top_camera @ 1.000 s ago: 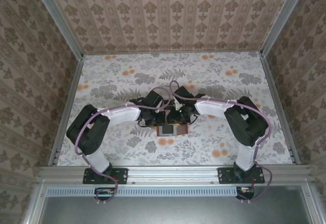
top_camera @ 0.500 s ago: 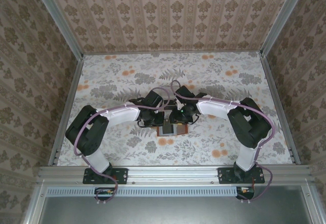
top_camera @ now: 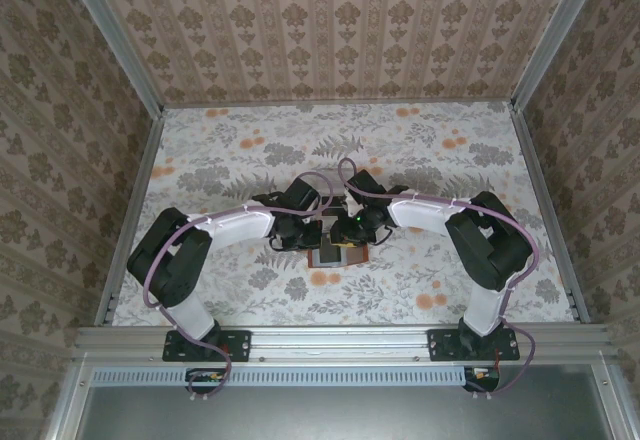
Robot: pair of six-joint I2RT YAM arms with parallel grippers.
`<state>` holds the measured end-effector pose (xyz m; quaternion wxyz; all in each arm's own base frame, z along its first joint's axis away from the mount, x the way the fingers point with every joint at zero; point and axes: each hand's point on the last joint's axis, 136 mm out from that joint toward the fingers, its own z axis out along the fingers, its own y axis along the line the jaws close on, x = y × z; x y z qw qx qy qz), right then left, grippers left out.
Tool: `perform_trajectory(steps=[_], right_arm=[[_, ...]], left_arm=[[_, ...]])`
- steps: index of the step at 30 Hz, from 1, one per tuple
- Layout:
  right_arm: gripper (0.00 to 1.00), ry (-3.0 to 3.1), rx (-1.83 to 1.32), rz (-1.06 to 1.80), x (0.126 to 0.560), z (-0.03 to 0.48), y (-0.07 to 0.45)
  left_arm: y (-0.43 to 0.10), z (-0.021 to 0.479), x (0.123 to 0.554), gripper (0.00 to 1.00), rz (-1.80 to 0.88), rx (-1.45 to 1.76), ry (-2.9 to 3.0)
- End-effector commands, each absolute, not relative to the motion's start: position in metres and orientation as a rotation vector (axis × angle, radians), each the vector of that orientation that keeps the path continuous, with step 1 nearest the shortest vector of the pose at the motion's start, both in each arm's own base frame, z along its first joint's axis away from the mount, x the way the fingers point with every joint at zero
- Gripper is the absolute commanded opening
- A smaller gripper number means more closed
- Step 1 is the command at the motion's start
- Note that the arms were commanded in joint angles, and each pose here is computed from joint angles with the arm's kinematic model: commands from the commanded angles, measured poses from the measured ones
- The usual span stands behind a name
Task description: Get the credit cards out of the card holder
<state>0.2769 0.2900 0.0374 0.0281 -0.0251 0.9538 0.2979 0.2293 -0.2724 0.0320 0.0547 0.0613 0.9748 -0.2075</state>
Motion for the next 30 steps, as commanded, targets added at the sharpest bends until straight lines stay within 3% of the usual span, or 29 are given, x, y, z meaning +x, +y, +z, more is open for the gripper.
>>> perform_trajectory(steps=[1,15,30], right_arm=[[0.26,2.957,-0.054,0.962,0.274,0.035,0.292],[0.27,2.984,-0.050,0.932,0.271,0.025,0.287],[0.27,2.998,-0.054,0.812,0.271,0.026,0.274]], left_arm=[[-0.280,0.043,0.230,0.01,-0.665,0.217,2.935],[-0.291,0.062,0.235,0.02,-0.725,0.222,2.881],[-0.273,0.023,0.224,0.01,-0.578,0.214,2.999]])
